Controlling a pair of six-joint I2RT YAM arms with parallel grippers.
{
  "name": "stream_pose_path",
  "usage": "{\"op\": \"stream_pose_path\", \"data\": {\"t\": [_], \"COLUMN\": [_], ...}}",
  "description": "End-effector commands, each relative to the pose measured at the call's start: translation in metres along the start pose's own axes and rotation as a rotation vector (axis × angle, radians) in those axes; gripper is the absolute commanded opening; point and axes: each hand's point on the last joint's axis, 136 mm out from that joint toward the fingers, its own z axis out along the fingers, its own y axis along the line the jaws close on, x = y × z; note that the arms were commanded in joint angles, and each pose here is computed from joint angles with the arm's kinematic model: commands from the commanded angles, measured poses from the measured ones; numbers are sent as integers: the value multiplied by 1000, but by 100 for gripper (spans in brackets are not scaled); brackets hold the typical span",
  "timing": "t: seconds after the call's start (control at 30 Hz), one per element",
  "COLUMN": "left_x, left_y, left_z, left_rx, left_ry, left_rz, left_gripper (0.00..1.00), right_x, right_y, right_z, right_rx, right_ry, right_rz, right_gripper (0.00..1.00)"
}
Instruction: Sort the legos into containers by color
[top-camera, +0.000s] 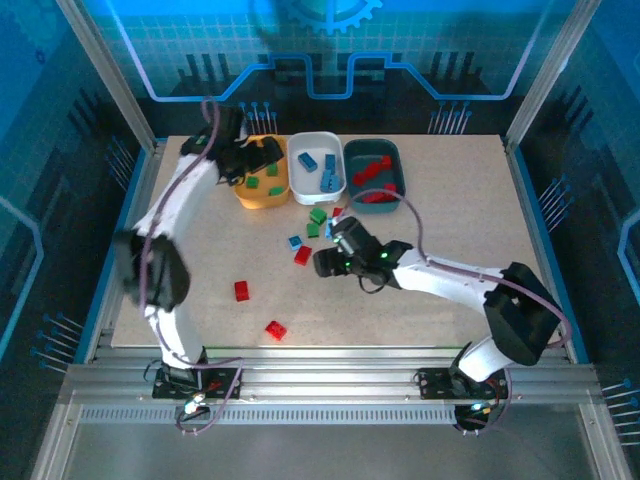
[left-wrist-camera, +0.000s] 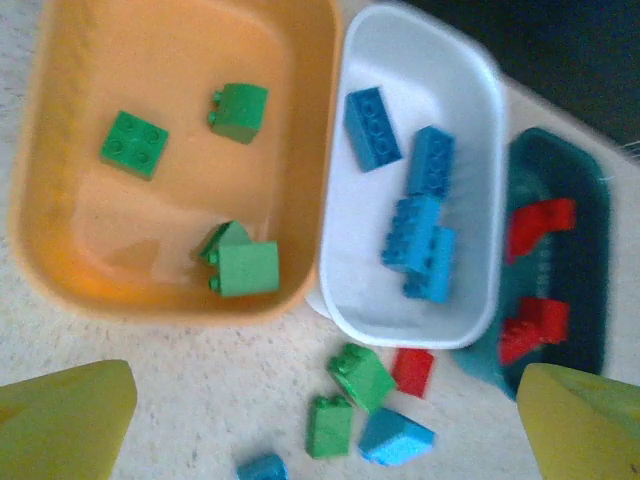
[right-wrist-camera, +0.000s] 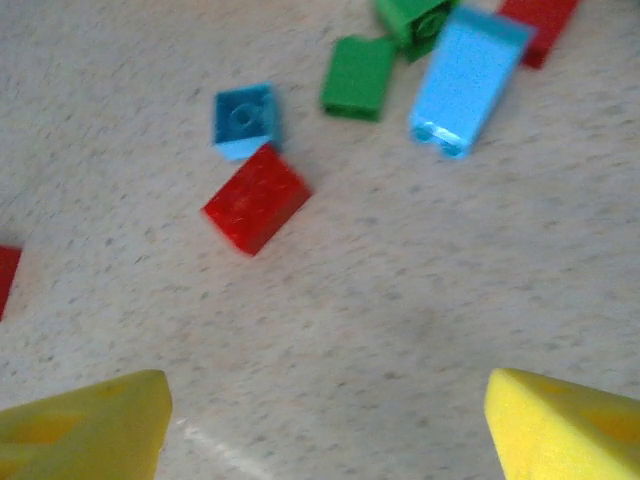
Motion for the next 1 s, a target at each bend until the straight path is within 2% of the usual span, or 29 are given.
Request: {"op": "stream_pose_path", "data": {"t": [0.0, 0.13, 0.3, 0.47, 0.6, 0.83, 0.97], "left_x": [26, 87, 150, 191, 202, 196, 194], "left_y": [26, 79, 125, 142, 144, 137, 137], "left_z": [-42, -70, -76, -70, -67, -68, -65], "left_rx": [41, 15, 6, 42, 50, 71, 63], "left_ry": [-62, -87, -56, -2, 24, 24, 31], "left_rz": [-112, -174, -239, -303, -311, -279, -266], "left_gripper": [99, 99, 99, 99, 99, 99, 99], "right_x": [14, 15, 19, 18, 8, 5, 3], "right_y": [6, 21, 20, 16, 13, 10, 5], "right_z": [8, 29, 68, 105, 118, 134, 139], "right_rx": [101, 167, 279, 340, 359, 382, 398], "right_ry": [54, 94, 161, 189, 169, 179, 171], "right_rz": [51, 75, 105, 115, 114, 105, 108], "right_gripper": [85, 92, 93, 84, 71, 64, 53]}}
